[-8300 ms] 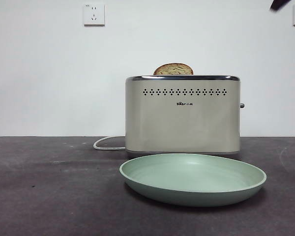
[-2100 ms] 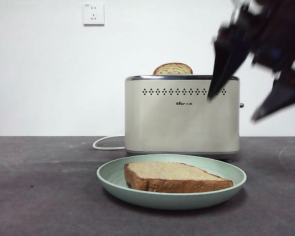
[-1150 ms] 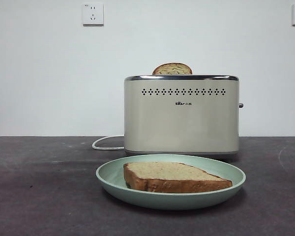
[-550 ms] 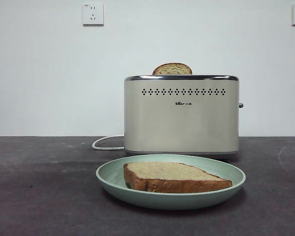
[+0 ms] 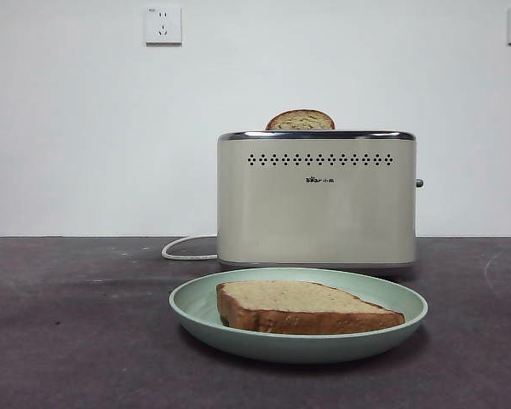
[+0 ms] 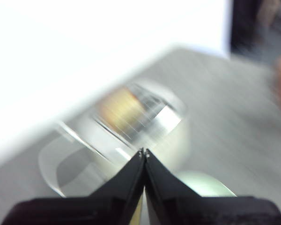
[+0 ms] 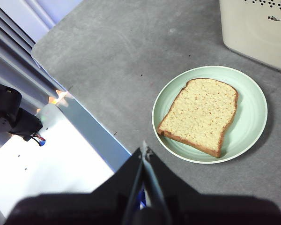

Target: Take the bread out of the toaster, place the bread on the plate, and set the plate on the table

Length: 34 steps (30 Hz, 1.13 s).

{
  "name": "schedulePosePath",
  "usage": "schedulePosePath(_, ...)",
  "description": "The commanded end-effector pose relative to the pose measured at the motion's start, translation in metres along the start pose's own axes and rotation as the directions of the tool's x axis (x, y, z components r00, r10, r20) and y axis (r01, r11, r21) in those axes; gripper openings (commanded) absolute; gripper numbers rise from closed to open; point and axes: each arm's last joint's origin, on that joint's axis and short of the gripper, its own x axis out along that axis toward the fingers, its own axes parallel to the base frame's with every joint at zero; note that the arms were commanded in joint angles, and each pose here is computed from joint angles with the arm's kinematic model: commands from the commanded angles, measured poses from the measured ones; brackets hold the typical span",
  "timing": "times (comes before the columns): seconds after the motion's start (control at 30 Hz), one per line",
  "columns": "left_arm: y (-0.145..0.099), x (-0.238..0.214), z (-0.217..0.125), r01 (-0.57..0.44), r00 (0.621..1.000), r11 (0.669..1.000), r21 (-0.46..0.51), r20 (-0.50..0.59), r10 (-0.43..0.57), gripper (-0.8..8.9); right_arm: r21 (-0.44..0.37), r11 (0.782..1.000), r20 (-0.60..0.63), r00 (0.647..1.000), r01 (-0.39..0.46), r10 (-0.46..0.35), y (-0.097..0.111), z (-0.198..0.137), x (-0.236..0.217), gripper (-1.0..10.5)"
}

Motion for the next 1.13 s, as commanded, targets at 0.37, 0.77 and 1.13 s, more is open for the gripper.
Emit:
schedulePosePath(0.37,0.028,-0.034,-0.094,-0.415,0.889,0.91,0.014,0.22,0.402,-0.04,-0.01,1.0,0.004,1.0,0.0,0.0,0.0,0.0,0.0,0.0)
schedulePosePath(0.77,0.007,-0.018,-0.248,-0.532,0.828,0.836,-0.133,0.124,0.546,-0.04,-0.01,1.0,0.004,1.0,0.0,0.0,0.0,0.0,0.0,0.0)
schedulePosePath(1.13,-0.001,0.001,-0.321,-0.559,0.811,0.783,-0.273,0.014,0.584,-0.04,-0.01,1.0,0.004,1.0,0.0,0.0,0.0,0.0,0.0,0.0)
